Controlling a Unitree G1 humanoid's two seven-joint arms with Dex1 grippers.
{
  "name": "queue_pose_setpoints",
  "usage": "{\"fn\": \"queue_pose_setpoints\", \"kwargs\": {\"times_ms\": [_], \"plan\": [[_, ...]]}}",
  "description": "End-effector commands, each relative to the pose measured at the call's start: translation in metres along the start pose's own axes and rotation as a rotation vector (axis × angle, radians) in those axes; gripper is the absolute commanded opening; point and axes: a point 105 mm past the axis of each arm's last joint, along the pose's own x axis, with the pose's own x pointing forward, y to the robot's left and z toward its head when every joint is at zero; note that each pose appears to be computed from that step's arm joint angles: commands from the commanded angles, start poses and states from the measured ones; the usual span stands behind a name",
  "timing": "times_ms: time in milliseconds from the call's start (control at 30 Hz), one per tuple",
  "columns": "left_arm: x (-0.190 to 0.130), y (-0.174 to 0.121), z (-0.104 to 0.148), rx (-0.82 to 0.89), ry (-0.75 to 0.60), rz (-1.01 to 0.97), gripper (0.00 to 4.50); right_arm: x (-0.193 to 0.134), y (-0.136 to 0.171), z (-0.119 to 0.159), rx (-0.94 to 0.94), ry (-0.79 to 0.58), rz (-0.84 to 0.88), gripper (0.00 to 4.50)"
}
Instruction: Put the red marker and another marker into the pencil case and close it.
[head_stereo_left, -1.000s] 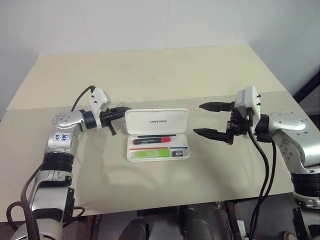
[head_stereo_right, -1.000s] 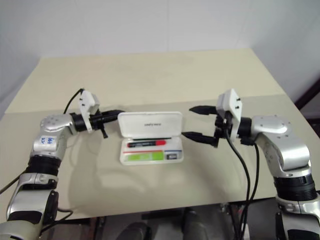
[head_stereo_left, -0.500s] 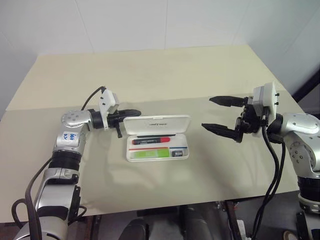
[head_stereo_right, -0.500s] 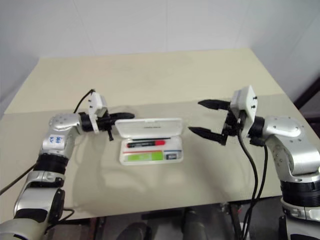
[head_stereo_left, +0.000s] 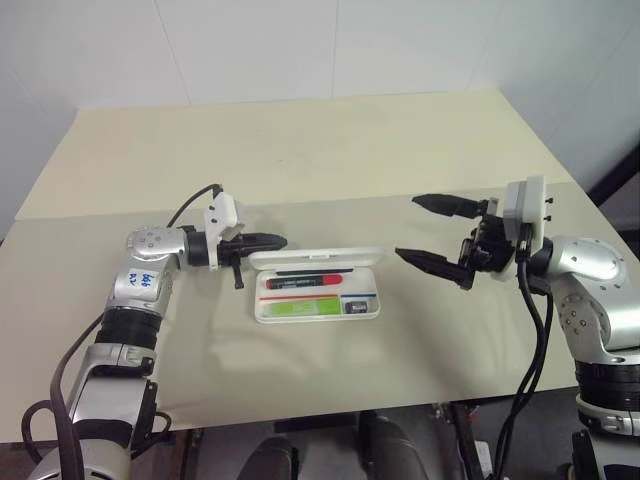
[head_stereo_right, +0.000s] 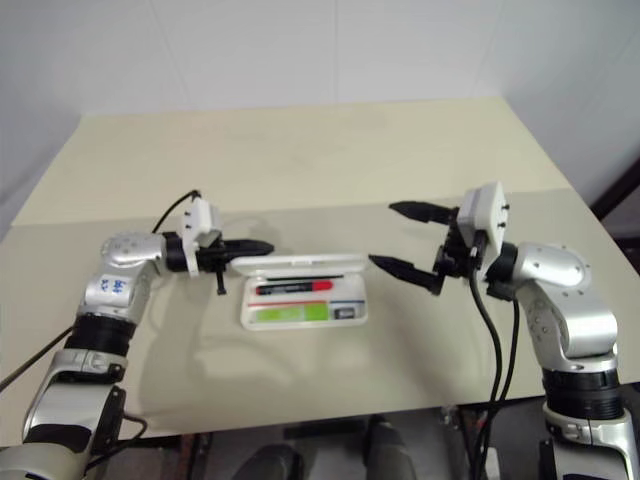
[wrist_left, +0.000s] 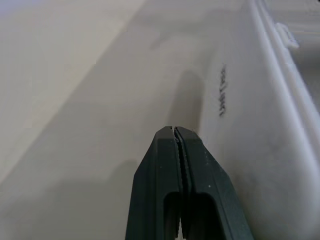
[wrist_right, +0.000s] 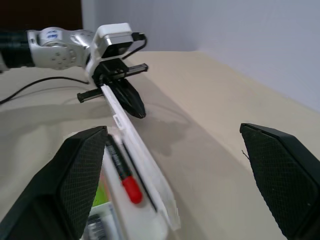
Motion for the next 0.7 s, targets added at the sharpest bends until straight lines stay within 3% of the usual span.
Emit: {"fn": "queue_pose_setpoints", "kwargs": {"times_ms": [33, 400, 700], "plan": [[0.002, -0.009, 0.005, 0.05, 0.024, -0.052, 0.02, 0.001, 0.005, 0.008, -0.017, -0.025, 0.046, 4.5], [0.017, -0.039, -0.004, 0.075, 0.093, -0.192, 0.02, -0.001, 0.018, 0.003, 0.053, 0.006, 0.15, 4.5], [0.027, -0.047, -0.012, 0.092, 0.148, -0.229, 0.02, -0.008, 0.018, -0.011, 0.023, 0.099, 0.177, 4.5]]}}
